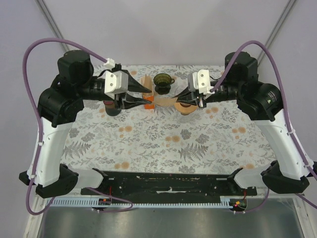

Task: Place the coffee filter in the dripper
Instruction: Place the coffee filter in the coffee dripper.

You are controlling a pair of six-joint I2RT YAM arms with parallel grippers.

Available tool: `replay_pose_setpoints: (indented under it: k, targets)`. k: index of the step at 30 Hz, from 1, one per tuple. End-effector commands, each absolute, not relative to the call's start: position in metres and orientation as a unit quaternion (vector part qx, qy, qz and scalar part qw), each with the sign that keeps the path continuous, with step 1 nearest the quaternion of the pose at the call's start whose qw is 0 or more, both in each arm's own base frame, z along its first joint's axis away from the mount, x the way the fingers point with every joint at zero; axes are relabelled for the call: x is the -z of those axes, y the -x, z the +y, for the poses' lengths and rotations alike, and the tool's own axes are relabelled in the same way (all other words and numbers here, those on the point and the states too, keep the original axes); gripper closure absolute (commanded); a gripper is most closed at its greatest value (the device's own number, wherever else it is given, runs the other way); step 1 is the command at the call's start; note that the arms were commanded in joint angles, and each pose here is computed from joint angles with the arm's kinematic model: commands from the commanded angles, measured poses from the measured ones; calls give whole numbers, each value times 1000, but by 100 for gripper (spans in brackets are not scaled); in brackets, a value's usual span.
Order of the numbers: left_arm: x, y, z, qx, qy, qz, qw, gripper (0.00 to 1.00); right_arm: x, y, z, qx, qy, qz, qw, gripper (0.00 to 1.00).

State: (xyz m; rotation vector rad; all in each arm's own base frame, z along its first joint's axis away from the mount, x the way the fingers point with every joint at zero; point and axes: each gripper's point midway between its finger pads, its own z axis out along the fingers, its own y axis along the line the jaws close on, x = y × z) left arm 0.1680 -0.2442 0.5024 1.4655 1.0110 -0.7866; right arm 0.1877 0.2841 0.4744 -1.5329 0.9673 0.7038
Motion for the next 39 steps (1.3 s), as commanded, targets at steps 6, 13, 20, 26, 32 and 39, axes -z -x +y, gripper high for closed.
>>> replay_pose_setpoints:
  k: [6,13,20,26,32,39]
  targets:
    - [-511,-133,-259,414,-595,439,530,78,-466,-157,282,-385,645,433,499,100]
    - [-509,-127,-254,406,-604,435,529,69,-464,-165,284,-377,638,448,500,100]
    - [-513,-129,-256,413,-596,439,531,73,-466,-169,286,-379,638,447,500,100]
    - [-514,-133,-260,423,-580,452,530,97,-466,-175,288,-377,634,454,500,100]
    - [-511,-143,-257,393,-575,462,548,98,-475,-193,289,-370,595,491,518,100]
    - [-512,-155,-249,331,-582,450,590,98,-496,-213,295,-396,516,541,533,100]
